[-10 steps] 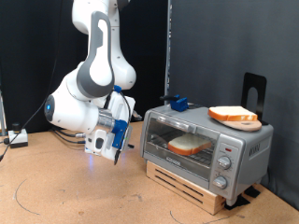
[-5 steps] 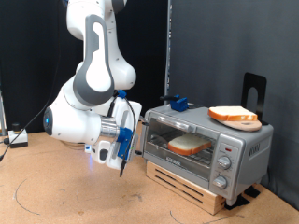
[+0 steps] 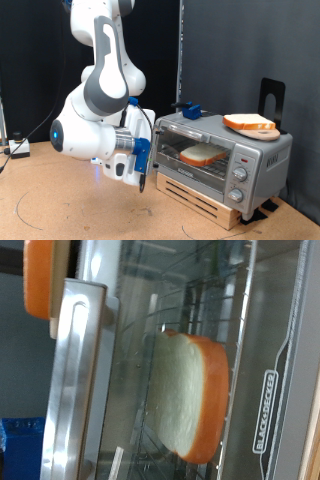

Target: Make a piece of toast with the oven

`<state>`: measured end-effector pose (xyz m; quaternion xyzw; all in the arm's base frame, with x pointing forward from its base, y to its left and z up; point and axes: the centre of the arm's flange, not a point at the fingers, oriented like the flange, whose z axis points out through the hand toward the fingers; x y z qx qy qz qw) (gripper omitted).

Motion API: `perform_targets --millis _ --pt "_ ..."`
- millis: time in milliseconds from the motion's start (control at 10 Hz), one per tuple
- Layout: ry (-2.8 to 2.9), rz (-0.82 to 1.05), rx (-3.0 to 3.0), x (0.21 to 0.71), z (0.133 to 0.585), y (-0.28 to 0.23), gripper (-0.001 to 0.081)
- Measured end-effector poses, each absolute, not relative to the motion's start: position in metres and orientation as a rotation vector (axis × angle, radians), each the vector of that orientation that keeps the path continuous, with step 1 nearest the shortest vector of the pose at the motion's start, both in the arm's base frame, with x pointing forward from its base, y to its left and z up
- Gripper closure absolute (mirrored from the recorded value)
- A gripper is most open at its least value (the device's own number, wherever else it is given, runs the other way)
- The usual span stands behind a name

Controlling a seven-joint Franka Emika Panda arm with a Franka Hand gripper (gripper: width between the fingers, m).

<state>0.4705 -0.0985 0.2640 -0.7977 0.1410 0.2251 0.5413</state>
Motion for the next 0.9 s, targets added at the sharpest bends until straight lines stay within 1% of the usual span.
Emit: perform_targets --millis 200,300,600,900 --pt "0.334 0.547 -1.867 0.492 0.254 -0.101 -0.0001" --pt "0.334 0.547 -1.866 0.492 0.254 -0.101 -0.0001" --pt "0.375 0.489 -1.857 0.517 0.245 -0.1 -0.0001" --pt "0.353 0.527 -1.859 0.55 0.232 -0.098 -0.0001"
